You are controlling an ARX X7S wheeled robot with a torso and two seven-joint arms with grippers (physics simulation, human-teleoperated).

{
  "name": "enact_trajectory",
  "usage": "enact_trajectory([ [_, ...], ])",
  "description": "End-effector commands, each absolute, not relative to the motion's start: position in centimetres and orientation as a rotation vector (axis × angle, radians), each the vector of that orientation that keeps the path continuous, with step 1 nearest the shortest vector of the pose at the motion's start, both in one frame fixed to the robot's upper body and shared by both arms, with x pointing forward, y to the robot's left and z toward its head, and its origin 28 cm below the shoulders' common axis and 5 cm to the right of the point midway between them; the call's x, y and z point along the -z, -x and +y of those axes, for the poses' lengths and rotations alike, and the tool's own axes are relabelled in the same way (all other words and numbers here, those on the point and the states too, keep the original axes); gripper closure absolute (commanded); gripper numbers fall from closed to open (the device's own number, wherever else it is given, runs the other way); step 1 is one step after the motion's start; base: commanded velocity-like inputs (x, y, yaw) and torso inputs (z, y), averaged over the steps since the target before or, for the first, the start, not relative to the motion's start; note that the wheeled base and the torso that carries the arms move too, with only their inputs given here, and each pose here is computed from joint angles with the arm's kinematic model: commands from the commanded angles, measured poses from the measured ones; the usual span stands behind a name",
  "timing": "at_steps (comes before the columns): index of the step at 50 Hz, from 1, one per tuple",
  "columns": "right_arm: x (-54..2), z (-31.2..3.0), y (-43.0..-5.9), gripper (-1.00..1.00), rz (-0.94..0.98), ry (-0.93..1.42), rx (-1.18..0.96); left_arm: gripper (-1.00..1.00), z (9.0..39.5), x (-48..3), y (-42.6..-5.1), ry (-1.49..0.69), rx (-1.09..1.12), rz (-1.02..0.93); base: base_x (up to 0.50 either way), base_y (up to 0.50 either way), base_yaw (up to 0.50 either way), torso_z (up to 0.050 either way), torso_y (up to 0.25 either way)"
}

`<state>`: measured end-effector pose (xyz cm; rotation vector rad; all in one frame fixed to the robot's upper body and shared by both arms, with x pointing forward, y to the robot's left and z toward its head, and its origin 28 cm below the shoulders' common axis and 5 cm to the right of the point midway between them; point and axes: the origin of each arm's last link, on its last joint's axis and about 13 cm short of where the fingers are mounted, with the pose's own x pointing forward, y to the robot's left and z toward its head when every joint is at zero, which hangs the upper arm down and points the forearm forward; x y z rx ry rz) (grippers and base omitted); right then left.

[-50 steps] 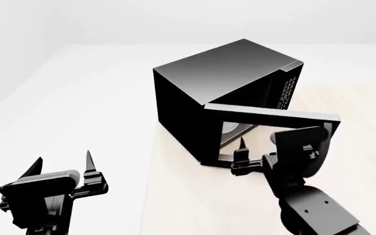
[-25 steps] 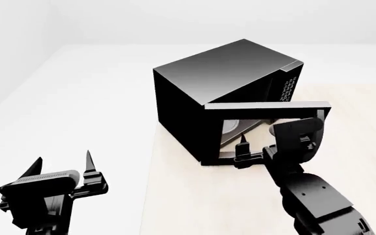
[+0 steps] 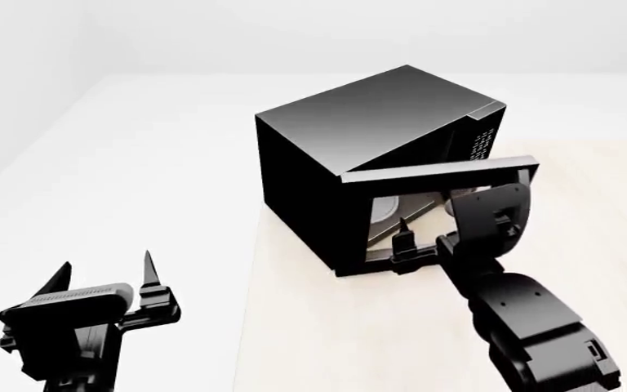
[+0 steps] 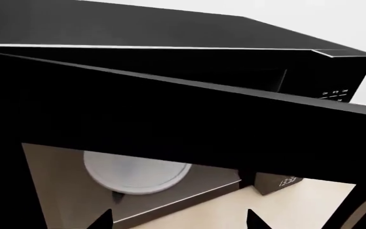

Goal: Close the microwave.

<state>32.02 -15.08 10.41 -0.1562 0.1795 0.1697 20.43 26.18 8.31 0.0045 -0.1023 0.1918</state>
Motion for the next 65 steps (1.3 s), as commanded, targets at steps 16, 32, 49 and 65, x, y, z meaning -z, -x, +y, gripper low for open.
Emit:
enact_trajectory([
  [16,-9.9,-15.8,-33.7,-1.0,0.211,0.16,-0.28,-1.0,26.2,-8.3,-20.4,-0.005,-0.193,-0.102,0.0,0.0,0.0,0.0,0.0],
  [32,-9.2,-16.7,-36.1,-1.0,0.249,0.163,-0.279,-1.0,26.2,-8.3,-20.4,-0.003,-0.193,-0.102,0.0,0.0,0.0,0.0,0.0],
  [49,-9.4,-17.1,-37.8,-1.0,0.27,0.173,-0.278,-1.0,26.2,-8.4,-20.5,-0.002,-0.194,-0.101,0.0,0.0,0.0,0.0,0.0],
  [65,-9.9,-16.5,-38.7,-1.0,0.258,0.17,-0.293,-1.0,26.2,-8.3,-20.5,-0.004,-0.196,-0.098,0.0,0.0,0.0,0.0,0.0],
])
